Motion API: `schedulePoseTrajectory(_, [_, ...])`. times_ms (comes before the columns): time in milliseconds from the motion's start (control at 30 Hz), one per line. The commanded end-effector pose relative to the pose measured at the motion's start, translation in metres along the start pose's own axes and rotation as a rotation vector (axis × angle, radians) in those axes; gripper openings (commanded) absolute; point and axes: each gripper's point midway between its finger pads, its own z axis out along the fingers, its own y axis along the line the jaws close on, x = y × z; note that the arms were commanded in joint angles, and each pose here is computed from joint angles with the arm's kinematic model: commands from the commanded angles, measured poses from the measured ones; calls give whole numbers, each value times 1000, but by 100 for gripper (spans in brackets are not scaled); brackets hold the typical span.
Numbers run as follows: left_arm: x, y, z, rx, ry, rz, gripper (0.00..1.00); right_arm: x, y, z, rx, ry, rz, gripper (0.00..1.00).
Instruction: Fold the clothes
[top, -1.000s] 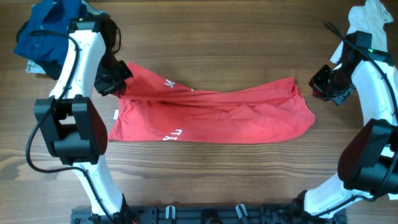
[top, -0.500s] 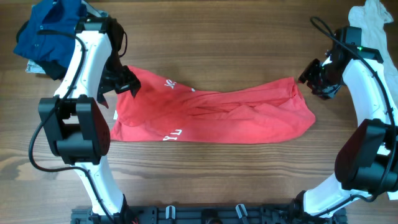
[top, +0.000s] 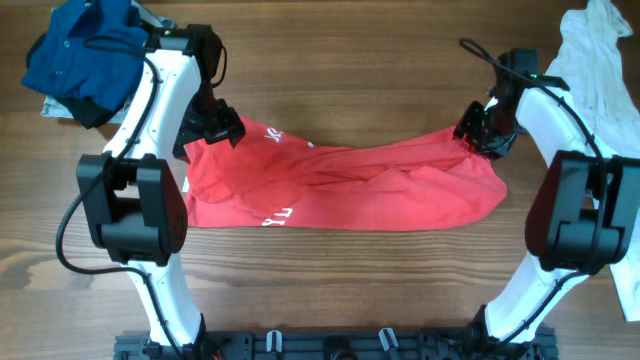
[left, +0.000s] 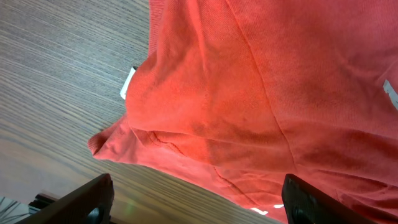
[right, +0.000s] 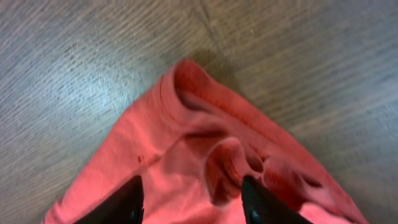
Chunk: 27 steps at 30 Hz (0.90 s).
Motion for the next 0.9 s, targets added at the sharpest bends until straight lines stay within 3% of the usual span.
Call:
schedulePoseTrajectory(0, [1, 2, -4, -2, -15, 3, 87, 2, -3, 8, 9, 13, -17, 46])
schedulePoseTrajectory(133, [0, 1, -4, -1, -18, 3, 87, 1, -2, 12, 3, 15, -41, 41])
schedulePoseTrajectory(233, [0, 1, -4, -1, -18, 3, 87, 3, -4, 17, 8, 29, -33, 5])
schedulePoseTrajectory(400, [0, 1, -4, -1, -18, 3, 87, 1, -4, 9, 11, 13, -4, 4])
schedulePoseTrajectory(633, [-2, 0, -4, 5, -28, 2, 88, 15, -10, -75, 35, -82, 5, 4])
schedulePoseTrajectory(800, [-2, 0, -4, 5, -28, 2, 88, 22, -16, -79, 61, -65, -15, 4])
schedulePoseTrajectory(867, [-2, 0, -4, 5, -28, 2, 89, 17, -15, -78, 57, -83, -27, 31])
